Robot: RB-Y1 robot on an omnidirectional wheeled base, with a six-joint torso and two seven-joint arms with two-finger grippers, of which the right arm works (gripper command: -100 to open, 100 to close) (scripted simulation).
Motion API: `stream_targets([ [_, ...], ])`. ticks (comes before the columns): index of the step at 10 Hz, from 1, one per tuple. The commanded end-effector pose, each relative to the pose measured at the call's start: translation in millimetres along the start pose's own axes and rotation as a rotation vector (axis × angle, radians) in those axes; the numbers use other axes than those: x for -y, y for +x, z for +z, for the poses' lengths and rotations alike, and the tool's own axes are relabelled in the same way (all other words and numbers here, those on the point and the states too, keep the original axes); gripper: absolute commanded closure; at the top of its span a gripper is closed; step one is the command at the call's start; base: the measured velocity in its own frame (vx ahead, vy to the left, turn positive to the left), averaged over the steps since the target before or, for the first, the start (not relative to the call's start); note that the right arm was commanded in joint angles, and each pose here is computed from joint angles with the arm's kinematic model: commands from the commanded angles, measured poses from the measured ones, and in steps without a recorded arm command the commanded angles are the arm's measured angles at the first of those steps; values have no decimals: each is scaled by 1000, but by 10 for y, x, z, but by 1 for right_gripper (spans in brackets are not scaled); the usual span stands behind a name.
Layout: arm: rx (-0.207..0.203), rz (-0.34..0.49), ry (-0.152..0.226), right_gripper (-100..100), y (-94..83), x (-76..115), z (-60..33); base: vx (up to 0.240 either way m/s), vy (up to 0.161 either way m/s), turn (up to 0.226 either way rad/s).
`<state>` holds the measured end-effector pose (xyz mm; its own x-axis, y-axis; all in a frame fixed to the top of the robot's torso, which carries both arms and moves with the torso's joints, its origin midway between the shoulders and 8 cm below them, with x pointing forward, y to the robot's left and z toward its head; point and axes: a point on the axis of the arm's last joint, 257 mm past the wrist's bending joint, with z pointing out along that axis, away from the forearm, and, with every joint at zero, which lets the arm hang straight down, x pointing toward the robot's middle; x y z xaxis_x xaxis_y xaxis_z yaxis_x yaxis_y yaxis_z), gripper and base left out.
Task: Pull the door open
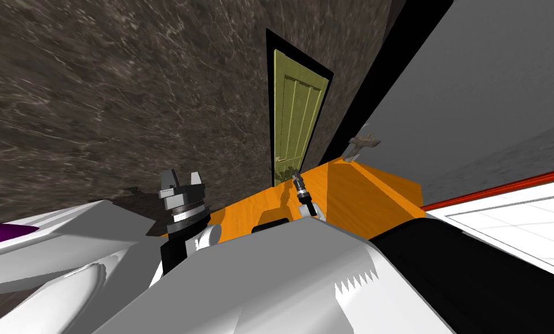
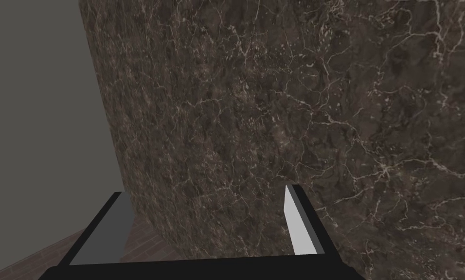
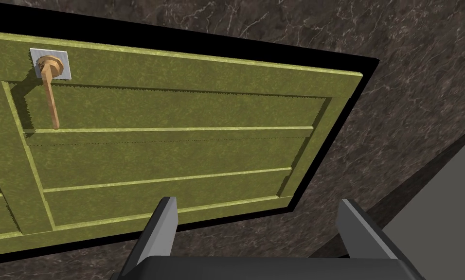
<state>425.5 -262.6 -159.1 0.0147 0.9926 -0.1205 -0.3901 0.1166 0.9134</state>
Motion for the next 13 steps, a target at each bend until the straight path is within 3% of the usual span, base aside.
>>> stream_targets([
  [1, -10, 2, 15, -100, -16, 117, -8, 102, -18, 36],
  [13, -73, 21, 129, -100, -69, 976, -155, 95, -31, 36],
])
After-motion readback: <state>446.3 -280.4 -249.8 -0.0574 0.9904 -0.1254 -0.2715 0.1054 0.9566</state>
